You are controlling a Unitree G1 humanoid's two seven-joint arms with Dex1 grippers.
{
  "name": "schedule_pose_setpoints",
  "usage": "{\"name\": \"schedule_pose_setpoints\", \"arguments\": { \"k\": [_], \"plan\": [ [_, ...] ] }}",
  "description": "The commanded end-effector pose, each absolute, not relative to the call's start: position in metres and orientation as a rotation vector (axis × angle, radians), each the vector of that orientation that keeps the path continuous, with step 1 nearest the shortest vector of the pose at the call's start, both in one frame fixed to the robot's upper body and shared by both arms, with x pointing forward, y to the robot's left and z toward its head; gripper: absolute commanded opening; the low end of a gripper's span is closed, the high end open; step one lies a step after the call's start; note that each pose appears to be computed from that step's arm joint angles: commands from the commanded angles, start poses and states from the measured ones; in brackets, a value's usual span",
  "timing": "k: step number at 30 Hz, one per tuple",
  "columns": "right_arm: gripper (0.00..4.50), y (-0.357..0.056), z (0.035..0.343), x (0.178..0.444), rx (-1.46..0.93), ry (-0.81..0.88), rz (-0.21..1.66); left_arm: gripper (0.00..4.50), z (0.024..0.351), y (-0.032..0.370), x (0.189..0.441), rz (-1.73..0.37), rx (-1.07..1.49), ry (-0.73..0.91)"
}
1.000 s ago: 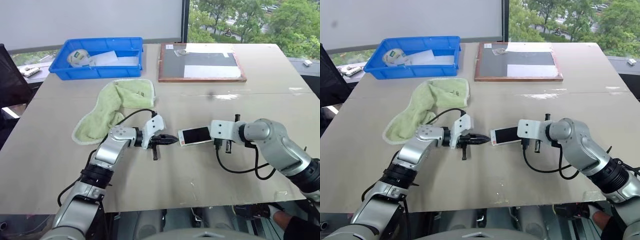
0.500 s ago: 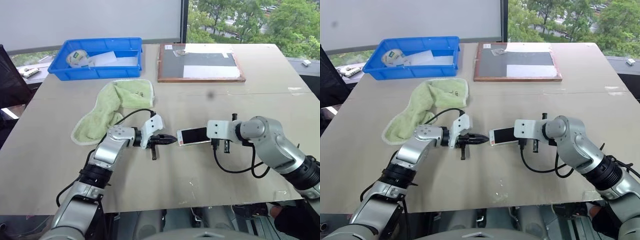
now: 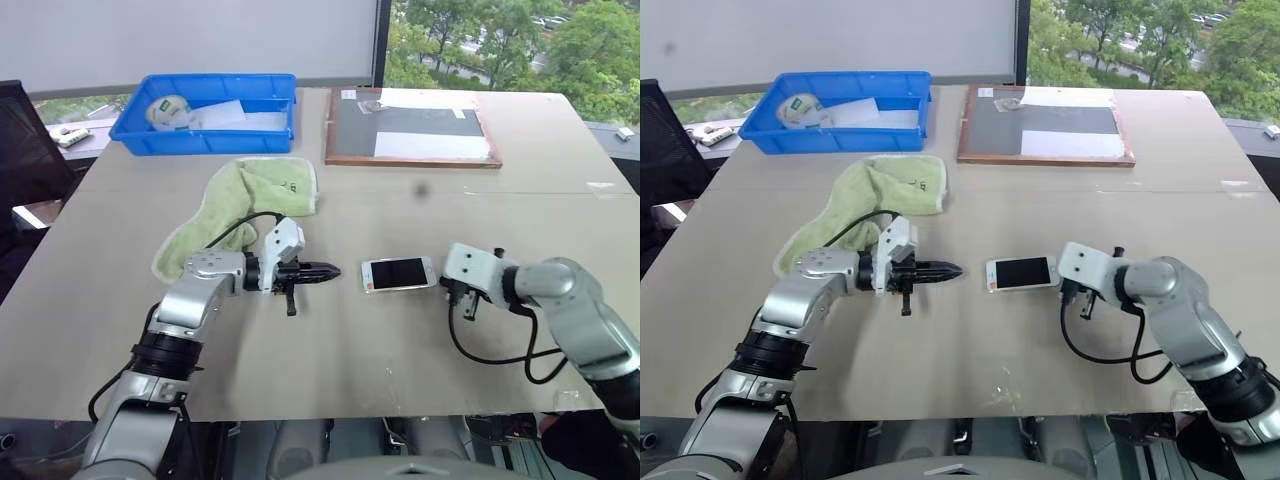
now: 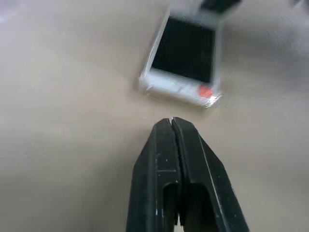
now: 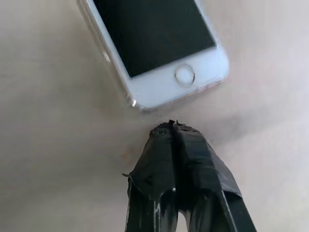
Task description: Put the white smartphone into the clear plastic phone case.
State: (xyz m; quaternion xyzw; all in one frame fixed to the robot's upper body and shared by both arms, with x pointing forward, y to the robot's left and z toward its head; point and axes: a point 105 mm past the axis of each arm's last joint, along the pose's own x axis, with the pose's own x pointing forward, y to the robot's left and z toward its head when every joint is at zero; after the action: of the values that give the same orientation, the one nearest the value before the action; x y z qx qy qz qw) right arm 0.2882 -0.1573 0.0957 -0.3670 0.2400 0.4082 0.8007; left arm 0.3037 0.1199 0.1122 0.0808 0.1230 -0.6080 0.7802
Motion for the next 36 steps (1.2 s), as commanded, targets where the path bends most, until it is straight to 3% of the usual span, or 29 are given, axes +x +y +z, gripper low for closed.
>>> {"name": "schedule_pose_setpoints", "arguments": {
  "k": [1,6,17,26,36],
  "plan": [
    [0.01,-0.159,0.114,0.285,-0.618,0.454,0.834,0.00,0.125,0.107,0.299,-1.359,0.169,0.218],
    [0.01,-0.148,0.138,0.290,-0.508,0.365,0.809,0.00,0.119,0.081,0.307,-1.353,0.191,0.212],
    [0.01,-0.132,0.140,0.306,-0.500,0.327,0.833,0.00,0.086,0.060,0.322,-1.302,0.281,0.301],
    [0.01,-0.138,0.079,0.316,-0.478,0.559,0.834,0.00,0.074,0.065,0.318,-1.288,0.306,0.332],
    [0.01,-0.130,0.029,0.302,-0.357,0.778,0.856,0.00,0.071,0.063,0.316,-1.279,0.311,0.321]
  ]
}}
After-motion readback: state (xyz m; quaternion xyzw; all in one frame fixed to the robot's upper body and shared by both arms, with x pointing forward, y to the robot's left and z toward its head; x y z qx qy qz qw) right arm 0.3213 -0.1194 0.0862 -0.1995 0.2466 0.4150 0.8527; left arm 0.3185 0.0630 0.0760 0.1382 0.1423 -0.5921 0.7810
